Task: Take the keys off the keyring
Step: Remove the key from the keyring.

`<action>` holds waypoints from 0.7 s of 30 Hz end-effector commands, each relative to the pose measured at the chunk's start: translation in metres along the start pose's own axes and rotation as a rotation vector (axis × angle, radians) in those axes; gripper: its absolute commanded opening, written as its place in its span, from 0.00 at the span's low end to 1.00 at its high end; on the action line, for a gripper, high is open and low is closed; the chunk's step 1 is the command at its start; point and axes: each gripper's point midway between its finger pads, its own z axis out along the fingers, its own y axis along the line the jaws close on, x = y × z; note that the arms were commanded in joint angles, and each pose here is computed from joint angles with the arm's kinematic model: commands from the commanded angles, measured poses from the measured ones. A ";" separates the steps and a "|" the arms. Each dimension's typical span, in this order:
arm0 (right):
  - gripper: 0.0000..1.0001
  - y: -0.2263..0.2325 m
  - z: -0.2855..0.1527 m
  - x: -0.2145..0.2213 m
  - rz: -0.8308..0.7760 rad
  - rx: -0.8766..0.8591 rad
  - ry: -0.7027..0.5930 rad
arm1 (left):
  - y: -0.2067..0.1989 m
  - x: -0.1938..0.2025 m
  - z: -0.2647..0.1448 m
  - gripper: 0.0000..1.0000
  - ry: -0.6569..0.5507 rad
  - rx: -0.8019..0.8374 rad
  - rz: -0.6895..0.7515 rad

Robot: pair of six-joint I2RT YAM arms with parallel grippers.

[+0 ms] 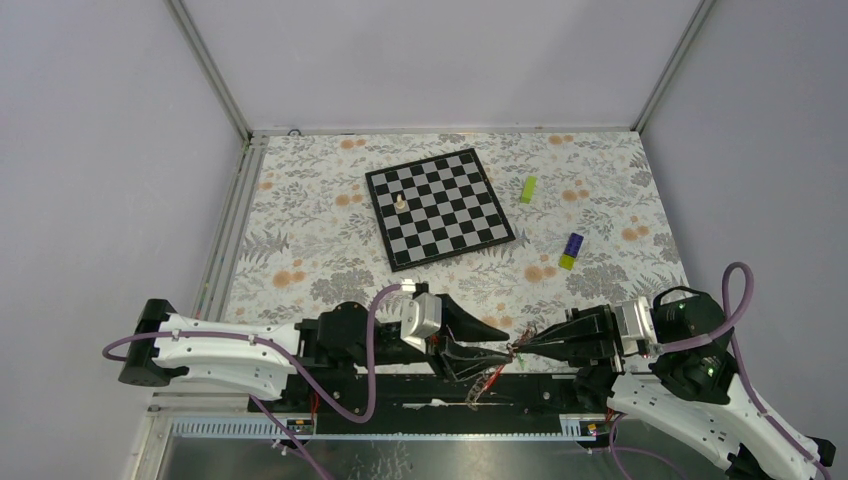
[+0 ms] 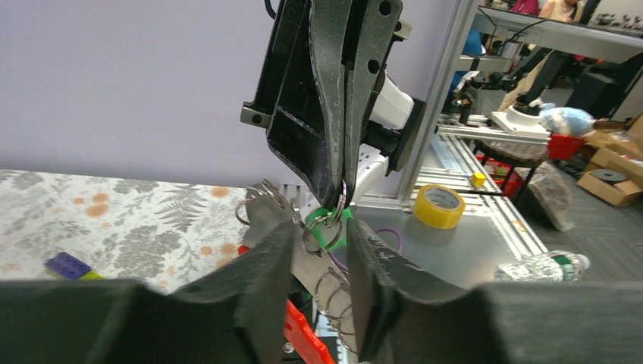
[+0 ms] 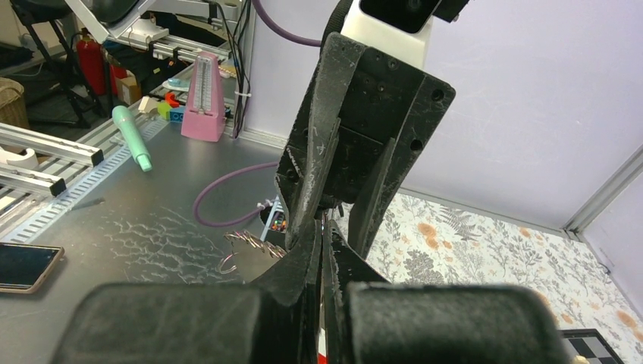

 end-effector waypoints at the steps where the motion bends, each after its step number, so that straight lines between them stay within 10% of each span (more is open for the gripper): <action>1: 0.00 -0.001 -0.001 -0.026 -0.076 0.011 -0.085 | -0.007 -0.015 0.004 0.42 -0.053 0.029 -0.020; 21: 0.00 0.004 0.002 -0.028 -0.054 -0.025 -0.098 | -0.009 -0.023 0.006 0.41 -0.091 0.039 -0.014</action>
